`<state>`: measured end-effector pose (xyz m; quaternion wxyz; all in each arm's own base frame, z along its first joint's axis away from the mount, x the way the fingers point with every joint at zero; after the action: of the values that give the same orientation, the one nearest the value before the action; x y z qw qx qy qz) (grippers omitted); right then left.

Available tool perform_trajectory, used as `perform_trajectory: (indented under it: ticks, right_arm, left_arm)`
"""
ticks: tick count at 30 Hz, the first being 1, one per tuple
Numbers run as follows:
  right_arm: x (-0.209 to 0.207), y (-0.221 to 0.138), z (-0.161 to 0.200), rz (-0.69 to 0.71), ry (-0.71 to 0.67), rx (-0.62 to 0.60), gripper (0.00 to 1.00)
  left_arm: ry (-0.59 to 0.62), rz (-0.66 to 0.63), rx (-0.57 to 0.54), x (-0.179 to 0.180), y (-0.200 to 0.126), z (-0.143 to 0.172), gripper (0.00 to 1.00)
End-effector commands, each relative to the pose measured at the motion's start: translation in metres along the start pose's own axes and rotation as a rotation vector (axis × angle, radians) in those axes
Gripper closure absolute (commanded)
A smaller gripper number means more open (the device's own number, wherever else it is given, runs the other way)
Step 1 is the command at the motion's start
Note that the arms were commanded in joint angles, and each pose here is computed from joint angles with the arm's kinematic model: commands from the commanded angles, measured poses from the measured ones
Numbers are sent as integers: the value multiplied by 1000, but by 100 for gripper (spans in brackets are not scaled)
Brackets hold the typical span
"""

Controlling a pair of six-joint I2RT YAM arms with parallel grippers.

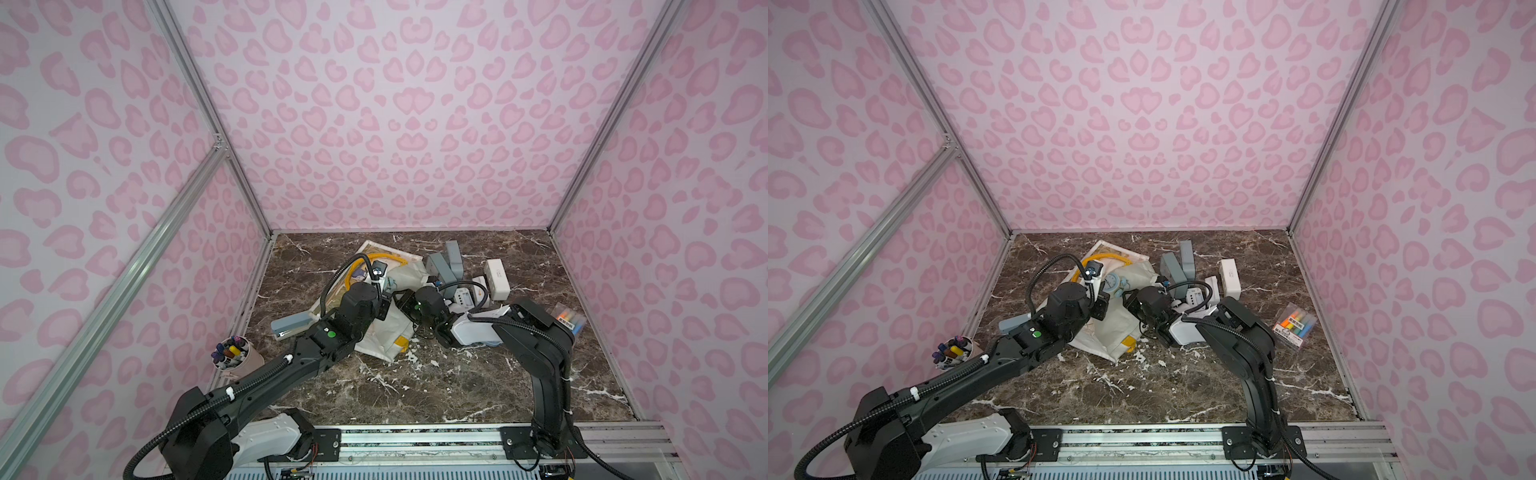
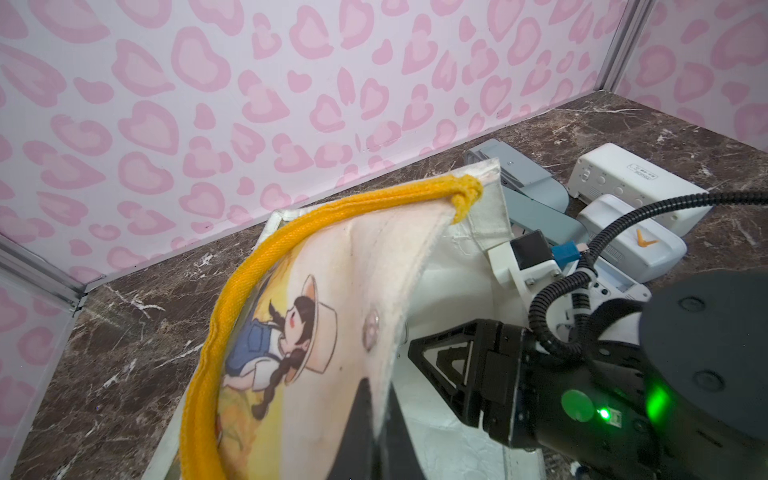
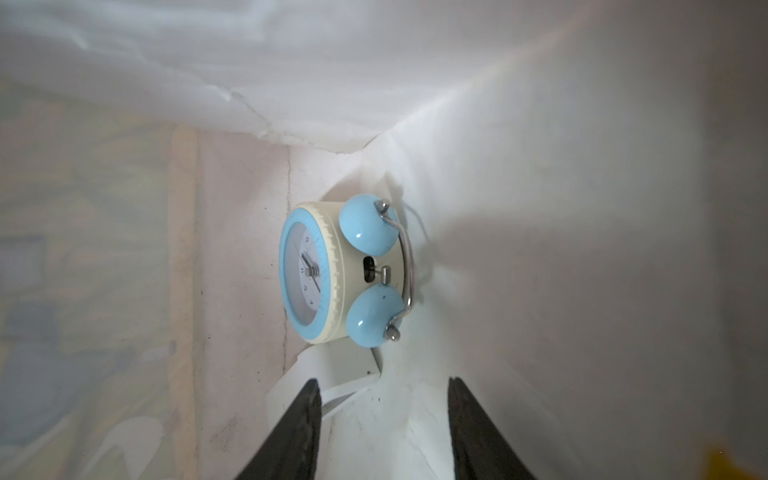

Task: Take the alarm clock out of the canvas bag
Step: Pick up the alarm from the canvas bag.

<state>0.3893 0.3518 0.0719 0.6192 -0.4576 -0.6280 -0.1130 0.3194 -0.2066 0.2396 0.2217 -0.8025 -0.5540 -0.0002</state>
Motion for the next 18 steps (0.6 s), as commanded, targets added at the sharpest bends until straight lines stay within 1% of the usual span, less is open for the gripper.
perform_trajectory:
  ticks: [1,9,13,18]
  right_arm:
    - [-4,7,-7,6,52,-42,51]
    - [-14,20,-15,33,90,-85,53]
    - [-19,26,-14,19,130,-82,54]
    - [-15,27,-12,11,131,-81,54]
  left_arm:
    - [-16,14,-62,-2,-1,-17,97]
    - [-10,31,-66,-7,-2,-17,97]
    - [-10,34,-68,-7,-2,-17,97]
    - [-11,33,-68,-7,-2,-17,97]
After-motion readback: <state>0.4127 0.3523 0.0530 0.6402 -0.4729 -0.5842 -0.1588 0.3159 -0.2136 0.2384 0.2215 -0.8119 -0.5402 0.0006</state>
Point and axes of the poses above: each gripper's point midway between its finger pads, its own y axis out along the fingers, its own x axis along the line the jaws close on, z = x × y, the point moved 1 cm from there along -y, back along the fingers, and after that the axes turned 6 degrees about y, right-handed, at the moved point
